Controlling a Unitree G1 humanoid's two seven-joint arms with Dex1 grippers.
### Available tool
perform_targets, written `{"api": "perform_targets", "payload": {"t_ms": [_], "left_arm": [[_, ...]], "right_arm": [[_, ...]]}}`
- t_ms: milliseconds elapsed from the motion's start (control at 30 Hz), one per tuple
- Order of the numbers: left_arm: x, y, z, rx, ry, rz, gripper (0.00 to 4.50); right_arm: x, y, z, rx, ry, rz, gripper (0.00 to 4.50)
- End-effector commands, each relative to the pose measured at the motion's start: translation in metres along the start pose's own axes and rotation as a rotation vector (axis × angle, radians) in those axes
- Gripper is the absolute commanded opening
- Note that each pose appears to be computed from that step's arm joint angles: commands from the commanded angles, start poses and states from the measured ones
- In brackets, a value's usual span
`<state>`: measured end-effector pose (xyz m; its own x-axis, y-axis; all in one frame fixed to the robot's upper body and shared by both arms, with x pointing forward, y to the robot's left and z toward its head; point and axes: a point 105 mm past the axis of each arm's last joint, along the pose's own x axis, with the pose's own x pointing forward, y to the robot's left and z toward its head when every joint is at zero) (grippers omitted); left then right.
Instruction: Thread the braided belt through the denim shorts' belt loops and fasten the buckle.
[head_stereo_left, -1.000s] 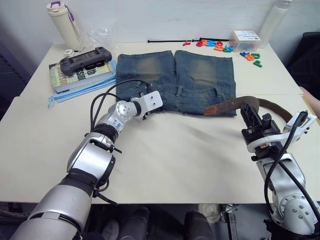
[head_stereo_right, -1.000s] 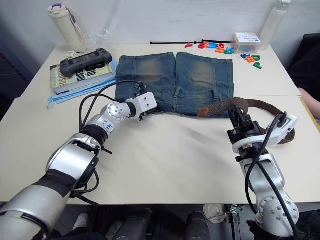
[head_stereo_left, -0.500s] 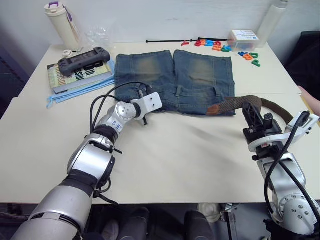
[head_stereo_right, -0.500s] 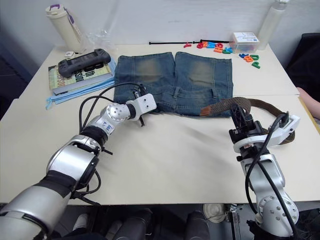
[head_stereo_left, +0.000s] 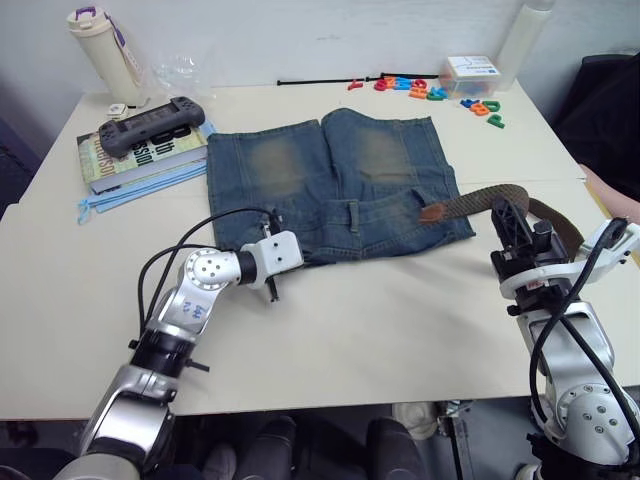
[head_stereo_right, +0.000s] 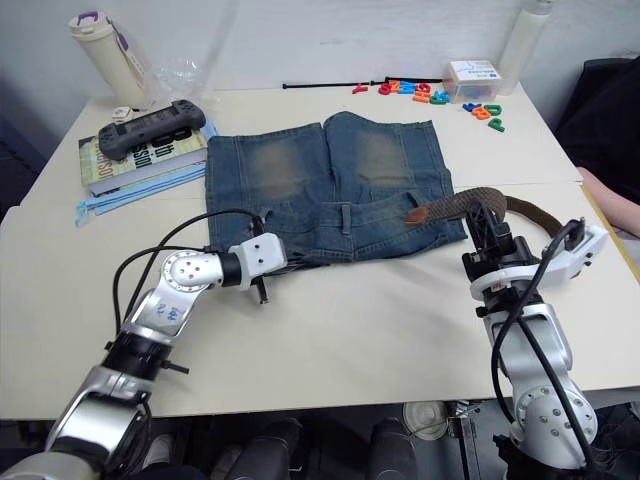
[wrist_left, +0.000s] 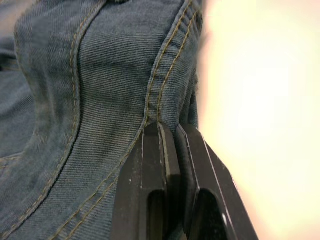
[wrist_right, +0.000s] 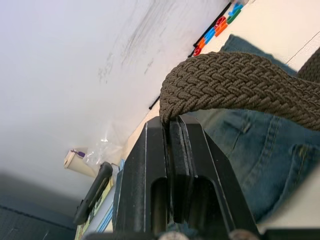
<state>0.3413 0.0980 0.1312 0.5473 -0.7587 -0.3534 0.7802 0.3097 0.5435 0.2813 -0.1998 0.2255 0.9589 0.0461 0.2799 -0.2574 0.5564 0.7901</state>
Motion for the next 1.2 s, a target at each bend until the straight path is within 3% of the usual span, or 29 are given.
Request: {"api": "perform_targets", "payload": {"t_ms": [33, 167, 300, 467, 700, 1000, 1200], "left_arm": [[-0.021, -0.005, 0.016, -0.068, -0.028, 0.020, 0.06], [-0.050, -0.017, 0.007, -0.169, -0.004, 0.031, 0.06], [-0.077, -0.033, -0.018, -0.173, 0.087, 0.012, 0.06], [-0.092, -0.040, -0.034, -0.177, 0.127, -0.002, 0.06], [-0.091, -0.056, -0.035, -0.209, 0.098, -0.027, 0.06], [-0.062, -0.068, -0.003, -0.236, -0.043, -0.075, 0.06], [-0.067, -0.070, -0.006, -0.235, -0.026, -0.086, 0.06]], "right_arm": [[-0.003, 0.007, 0.013, -0.019, -0.043, 0.024, 0.00], [-0.003, 0.008, 0.015, -0.053, -0.028, 0.022, 0.00], [-0.006, 0.010, 0.008, -0.109, 0.032, 0.015, 0.00], [-0.012, 0.011, -0.001, -0.148, 0.107, 0.005, 0.00], [-0.016, 0.009, -0.008, -0.174, 0.157, -0.021, 0.00], [-0.018, 0.007, -0.006, -0.180, 0.170, -0.037, 0.00], [-0.014, 0.006, -0.001, -0.199, 0.164, -0.037, 0.00]]}}
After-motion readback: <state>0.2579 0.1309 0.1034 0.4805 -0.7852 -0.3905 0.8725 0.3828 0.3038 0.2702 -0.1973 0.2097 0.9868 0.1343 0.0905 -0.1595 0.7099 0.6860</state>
